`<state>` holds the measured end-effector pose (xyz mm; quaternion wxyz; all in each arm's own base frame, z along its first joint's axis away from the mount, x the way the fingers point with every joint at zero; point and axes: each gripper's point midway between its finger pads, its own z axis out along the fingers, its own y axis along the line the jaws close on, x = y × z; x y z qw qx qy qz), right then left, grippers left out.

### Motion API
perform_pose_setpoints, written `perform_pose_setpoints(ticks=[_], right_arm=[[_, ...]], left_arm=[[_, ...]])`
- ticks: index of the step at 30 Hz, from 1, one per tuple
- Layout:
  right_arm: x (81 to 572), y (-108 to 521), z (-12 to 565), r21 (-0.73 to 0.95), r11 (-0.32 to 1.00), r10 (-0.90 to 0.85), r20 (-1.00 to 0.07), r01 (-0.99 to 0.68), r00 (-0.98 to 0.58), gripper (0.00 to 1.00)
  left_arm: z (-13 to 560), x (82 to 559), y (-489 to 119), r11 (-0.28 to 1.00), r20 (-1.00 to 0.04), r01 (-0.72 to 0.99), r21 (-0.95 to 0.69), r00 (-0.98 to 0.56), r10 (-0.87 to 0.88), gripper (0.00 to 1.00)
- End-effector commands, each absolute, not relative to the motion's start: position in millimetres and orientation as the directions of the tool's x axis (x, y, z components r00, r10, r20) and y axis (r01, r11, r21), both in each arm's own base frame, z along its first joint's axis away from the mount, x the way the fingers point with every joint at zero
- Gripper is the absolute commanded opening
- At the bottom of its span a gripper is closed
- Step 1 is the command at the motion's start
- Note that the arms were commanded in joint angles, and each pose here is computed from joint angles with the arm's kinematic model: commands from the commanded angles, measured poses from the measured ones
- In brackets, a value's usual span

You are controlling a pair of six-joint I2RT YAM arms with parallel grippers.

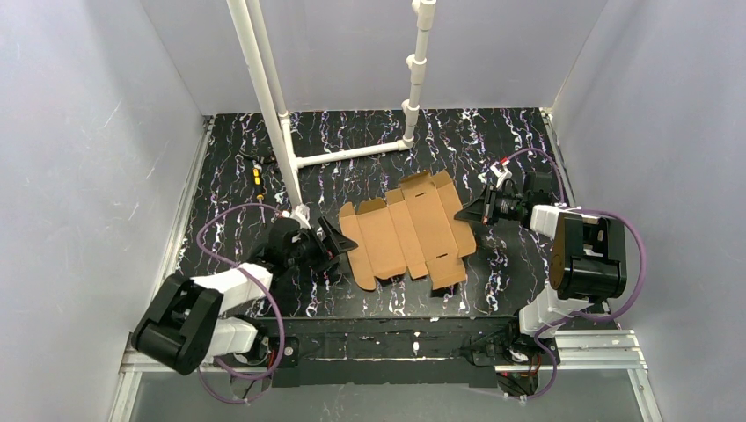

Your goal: Fold the paper box

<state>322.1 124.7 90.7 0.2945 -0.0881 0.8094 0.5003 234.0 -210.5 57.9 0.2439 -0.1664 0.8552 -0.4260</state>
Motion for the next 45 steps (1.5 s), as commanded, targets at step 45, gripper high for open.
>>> perform_pose_setpoints(ticks=[45], right_arm=[[303, 140, 251, 0.718, 0.263, 0.137, -0.688, -0.644, -0.712, 0.01]], left_arm=[[140, 272, -213, 0.430, -0.499, 0.304, -0.850, -0.727, -0.472, 0.98]])
